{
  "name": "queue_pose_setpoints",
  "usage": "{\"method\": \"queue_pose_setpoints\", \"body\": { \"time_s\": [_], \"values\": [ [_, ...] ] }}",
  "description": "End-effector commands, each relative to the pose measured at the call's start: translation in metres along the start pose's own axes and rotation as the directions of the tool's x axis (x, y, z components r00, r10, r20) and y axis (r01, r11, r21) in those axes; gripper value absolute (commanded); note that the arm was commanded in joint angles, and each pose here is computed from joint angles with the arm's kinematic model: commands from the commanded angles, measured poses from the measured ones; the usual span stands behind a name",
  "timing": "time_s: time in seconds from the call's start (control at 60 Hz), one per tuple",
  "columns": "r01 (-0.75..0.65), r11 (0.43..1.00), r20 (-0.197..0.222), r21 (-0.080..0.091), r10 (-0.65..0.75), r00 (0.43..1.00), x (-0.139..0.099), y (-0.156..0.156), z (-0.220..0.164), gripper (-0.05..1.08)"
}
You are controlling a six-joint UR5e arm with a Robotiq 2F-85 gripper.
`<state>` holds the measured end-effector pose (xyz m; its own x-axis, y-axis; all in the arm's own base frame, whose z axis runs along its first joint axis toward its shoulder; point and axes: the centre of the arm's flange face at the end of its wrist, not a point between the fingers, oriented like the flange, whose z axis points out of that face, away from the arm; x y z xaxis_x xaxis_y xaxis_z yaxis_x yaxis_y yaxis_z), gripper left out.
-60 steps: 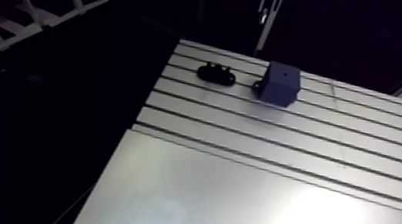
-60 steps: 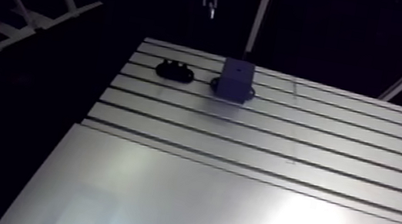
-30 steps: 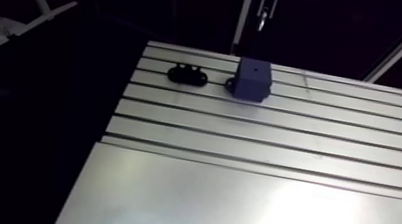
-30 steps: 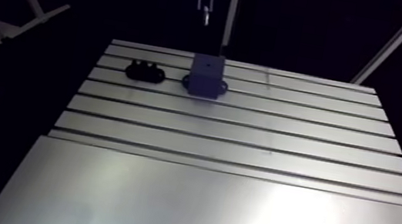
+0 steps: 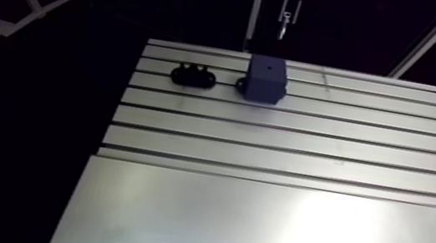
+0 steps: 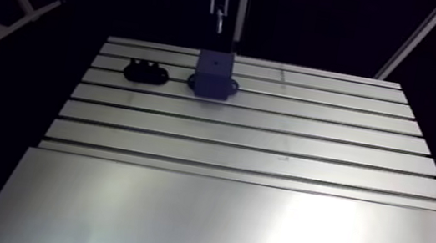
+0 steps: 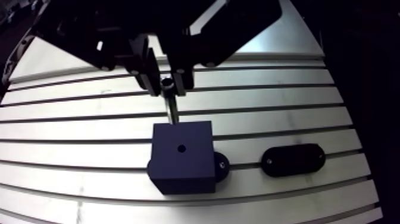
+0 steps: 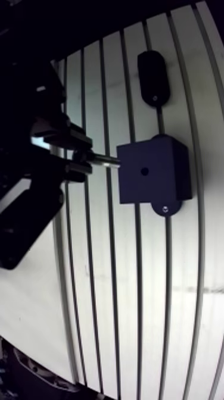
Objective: Pick up the M10 bolt and insert it into the hole until fully seated.
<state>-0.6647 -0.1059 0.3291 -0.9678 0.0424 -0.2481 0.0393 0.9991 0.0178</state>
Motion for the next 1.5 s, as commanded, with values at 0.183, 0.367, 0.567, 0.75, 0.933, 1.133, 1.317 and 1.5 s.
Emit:
{"method": "queue_pose_setpoints", "body": {
  "time_s": [0.183, 0.367, 0.567, 0.75, 0.933, 1.133, 1.317, 1.5],
  "values": [
    [0.004, 1.000, 0.056, 0.009, -0.004, 0.998, 0.022, 0.005, 0.027, 1.08],
    [0.004, 1.000, 0.076, 0.023, -0.006, 0.997, 0.024, 0.002, 0.024, 1.08],
    [0.004, 1.000, 0.091, 0.028, -0.006, 0.996, 0.032, 0.002, 0.027, 1.08],
    [0.005, 1.000, 0.109, 0.028, -0.008, 0.994, 0.031, 0.002, 0.026, 1.08],
    [0.002, 1.000, 0.129, 0.029, -0.006, 0.992, 0.034, 0.004, 0.035, 1.08],
    [-0.001, 1.000, 0.143, 0.028, -0.003, 0.990, 0.037, 0.006, 0.043, 1.08],
    [-0.001, 1.000, 0.139, 0.030, -0.003, 0.990, 0.039, 0.006, 0.043, 1.08],
    [-0.001, 1.000, 0.147, 0.032, -0.003, 0.989, 0.041, 0.005, 0.049, 1.08]
  ]
}}
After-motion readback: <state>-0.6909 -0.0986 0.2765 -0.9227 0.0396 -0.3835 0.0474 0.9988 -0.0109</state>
